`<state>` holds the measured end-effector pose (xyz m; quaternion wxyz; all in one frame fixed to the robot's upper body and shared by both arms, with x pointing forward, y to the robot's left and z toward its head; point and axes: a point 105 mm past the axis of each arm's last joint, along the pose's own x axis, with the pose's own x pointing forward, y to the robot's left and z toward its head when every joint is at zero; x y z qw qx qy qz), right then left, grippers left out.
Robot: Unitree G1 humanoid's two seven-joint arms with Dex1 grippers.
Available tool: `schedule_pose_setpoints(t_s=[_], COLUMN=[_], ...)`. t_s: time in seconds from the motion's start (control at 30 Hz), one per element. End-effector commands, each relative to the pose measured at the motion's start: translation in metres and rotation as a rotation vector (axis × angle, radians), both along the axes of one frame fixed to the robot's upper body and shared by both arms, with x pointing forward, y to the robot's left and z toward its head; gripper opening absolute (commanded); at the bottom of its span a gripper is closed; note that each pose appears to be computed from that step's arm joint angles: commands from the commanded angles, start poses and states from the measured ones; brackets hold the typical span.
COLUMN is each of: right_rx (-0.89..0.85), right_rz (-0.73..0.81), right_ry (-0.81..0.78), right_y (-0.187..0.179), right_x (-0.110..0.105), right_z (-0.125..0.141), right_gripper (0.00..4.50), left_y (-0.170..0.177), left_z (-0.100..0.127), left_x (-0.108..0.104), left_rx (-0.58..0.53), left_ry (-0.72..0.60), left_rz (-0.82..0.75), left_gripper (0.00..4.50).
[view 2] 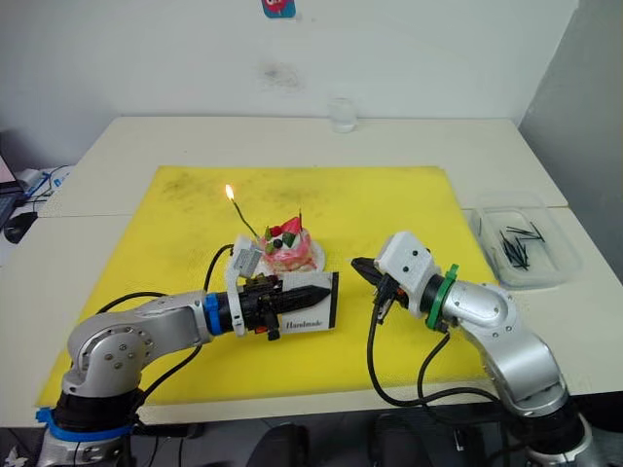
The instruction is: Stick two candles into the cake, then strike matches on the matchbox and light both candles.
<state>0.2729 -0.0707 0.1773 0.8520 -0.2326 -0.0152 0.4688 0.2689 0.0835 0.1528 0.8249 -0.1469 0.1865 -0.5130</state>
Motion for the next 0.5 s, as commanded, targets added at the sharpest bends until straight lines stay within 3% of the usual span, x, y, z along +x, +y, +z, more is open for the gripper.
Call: schedule_pose_setpoints(t_s=[0.03,0.5], right_rx=[-0.056,-0.081], right_rz=[0.082,0.086], right_ry=[-0.038,-0.040], right_y=[0.006,0.015], right_x=[-0.012,-0.017], right_z=[0.007,-0.004], right_gripper=[0.03,0.03], left_y=[-0.004,-0.007], left_z=[0.006,0.007], left_x=[0.005,-0.002], left_rx=[-0.010,-0.018], left_ry=[-0.034,-0.027], left_rz=[0.006,-0.044], left_gripper=[0.00,0.00])
